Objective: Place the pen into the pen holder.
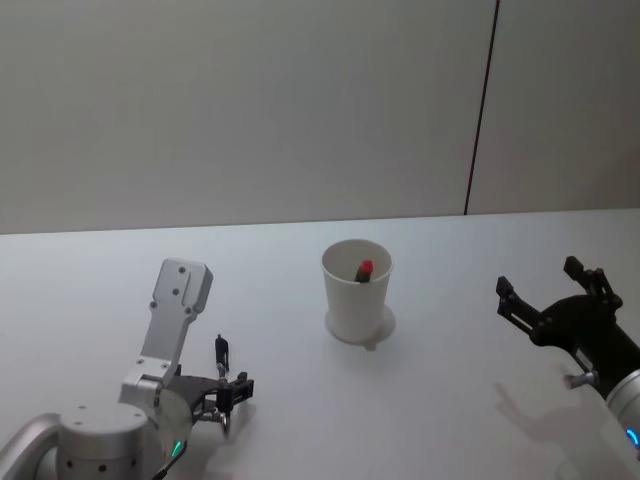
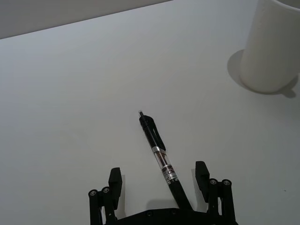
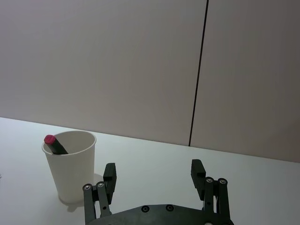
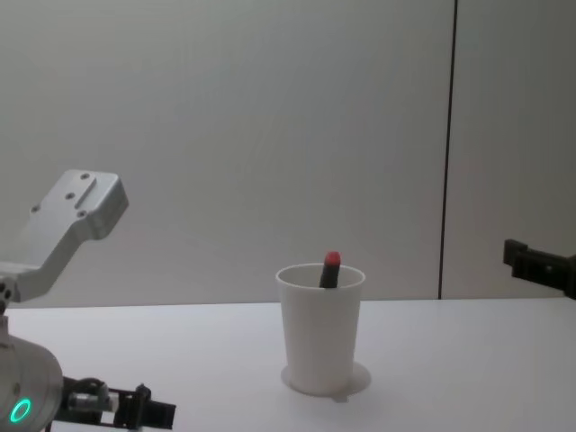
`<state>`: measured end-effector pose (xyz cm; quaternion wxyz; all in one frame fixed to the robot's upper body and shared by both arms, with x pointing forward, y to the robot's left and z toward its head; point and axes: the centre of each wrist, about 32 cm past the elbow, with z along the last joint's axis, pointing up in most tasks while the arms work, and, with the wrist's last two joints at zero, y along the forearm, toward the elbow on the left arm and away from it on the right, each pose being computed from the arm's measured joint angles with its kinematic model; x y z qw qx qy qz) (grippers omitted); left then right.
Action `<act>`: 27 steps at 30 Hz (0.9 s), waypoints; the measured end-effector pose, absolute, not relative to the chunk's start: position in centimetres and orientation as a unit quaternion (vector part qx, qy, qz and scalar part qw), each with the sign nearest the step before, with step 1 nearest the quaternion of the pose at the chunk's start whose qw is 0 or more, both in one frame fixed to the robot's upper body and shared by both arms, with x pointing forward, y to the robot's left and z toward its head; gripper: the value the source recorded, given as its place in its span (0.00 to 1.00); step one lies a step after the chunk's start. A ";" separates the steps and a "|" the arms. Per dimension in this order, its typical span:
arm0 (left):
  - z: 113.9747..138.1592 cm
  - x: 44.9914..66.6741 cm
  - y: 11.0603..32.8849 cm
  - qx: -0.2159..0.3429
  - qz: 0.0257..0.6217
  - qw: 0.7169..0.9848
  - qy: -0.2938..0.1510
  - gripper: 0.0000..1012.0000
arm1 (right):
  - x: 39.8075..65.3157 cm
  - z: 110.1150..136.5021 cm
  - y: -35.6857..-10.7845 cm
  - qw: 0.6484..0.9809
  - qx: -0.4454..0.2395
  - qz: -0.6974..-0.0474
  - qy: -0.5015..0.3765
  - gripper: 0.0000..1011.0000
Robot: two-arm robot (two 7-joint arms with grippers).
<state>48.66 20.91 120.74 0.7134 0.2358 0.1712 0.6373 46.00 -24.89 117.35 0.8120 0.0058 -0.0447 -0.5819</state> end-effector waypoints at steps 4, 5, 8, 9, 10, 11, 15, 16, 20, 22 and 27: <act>120.7 48.8 20.9 0.239 0.635 0.714 0.174 0.99 | 46.0 117.4 -24.9 0.812 0.006 -0.582 -0.045 0.99; 120.7 48.9 20.8 0.239 0.635 0.714 0.175 0.99 | 46.0 117.4 -24.9 0.812 0.006 -0.582 -0.045 0.99; 120.7 49.0 20.8 0.242 0.633 0.713 0.178 0.99 | 46.0 117.4 -24.9 0.812 0.006 -0.582 -0.045 0.99; 120.7 49.0 20.8 0.243 0.633 0.713 0.179 0.99 | 46.0 117.4 -24.9 0.812 0.006 -0.582 -0.045 0.99; 120.7 49.1 20.8 0.243 0.633 0.713 0.180 0.99 | 46.0 117.4 -24.9 0.812 0.006 -0.582 -0.045 0.99; 120.7 49.1 20.8 0.245 0.632 0.712 0.181 0.99 | 46.0 117.4 -24.9 0.812 0.006 -0.582 -0.045 0.99; 120.7 49.2 20.7 0.247 0.632 0.711 0.184 0.91 | 46.0 117.4 -24.9 0.812 0.006 -0.582 -0.045 0.99; 120.7 49.2 20.7 0.247 0.632 0.711 0.185 0.88 | 46.0 117.4 -24.9 0.812 0.006 -0.582 -0.045 0.99; 120.7 49.3 20.7 0.249 0.632 0.710 0.187 0.80 | 46.0 117.4 -24.9 0.812 0.006 -0.582 -0.045 0.99; 120.7 49.3 20.6 0.250 0.632 0.709 0.188 0.73 | 46.0 117.4 -24.9 0.812 0.006 -0.582 -0.045 0.99; 120.6 49.4 20.5 0.256 0.630 0.707 0.193 0.57 | 46.0 117.4 -24.9 0.812 0.006 -0.582 -0.045 0.99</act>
